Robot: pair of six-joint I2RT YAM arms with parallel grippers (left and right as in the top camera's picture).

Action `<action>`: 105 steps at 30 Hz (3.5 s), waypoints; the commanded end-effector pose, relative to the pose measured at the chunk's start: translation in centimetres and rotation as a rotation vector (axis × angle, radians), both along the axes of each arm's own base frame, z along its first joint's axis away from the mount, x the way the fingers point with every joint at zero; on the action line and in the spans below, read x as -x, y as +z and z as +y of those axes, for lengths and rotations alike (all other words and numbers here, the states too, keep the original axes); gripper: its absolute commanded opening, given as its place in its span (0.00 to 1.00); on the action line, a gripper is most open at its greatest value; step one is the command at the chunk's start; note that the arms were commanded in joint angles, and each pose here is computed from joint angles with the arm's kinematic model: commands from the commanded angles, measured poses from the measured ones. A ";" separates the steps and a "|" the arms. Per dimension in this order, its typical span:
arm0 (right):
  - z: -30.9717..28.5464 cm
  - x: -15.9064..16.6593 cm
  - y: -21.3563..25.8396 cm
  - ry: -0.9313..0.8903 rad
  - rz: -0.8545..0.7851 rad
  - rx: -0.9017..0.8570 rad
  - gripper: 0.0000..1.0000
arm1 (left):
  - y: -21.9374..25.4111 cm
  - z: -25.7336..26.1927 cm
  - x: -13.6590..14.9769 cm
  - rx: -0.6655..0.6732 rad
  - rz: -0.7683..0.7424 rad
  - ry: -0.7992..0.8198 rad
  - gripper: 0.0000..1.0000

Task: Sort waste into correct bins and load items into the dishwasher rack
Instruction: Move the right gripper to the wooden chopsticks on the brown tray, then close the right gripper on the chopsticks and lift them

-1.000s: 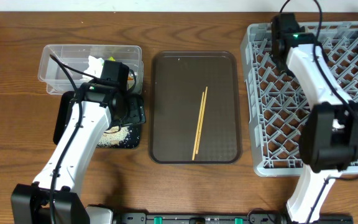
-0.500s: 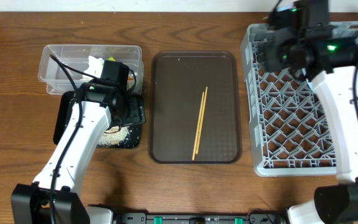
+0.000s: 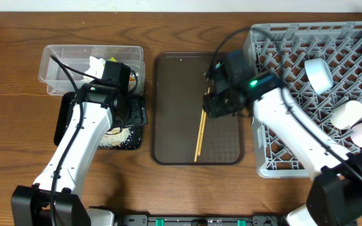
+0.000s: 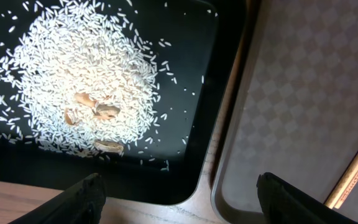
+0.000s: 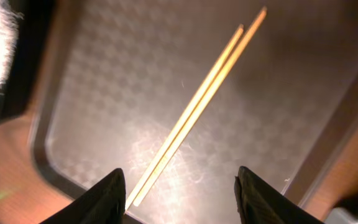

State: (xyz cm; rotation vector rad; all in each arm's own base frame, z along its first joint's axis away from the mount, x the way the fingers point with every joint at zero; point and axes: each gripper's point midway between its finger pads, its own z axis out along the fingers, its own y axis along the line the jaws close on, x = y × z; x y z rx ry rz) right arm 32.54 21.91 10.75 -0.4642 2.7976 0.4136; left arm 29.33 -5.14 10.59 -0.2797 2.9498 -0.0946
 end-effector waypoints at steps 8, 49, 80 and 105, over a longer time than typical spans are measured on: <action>-0.3 0.3 -5.8 -0.179 -0.044 0.181 0.54 | 0.4 0.3 -0.1 -0.009 -0.013 0.011 0.81; -2.1 2.7 -11.7 -0.297 0.129 0.316 0.12 | 0.4 0.3 -0.1 -0.009 -0.013 0.011 0.81; -16.9 0.2 1.7 -0.275 0.130 0.265 0.01 | 0.4 0.3 -0.1 -0.008 -0.014 0.011 0.81; -8.3 -4.1 8.1 -0.123 -0.125 -0.048 0.49 | 0.4 0.3 -0.1 -0.009 -0.014 0.011 0.81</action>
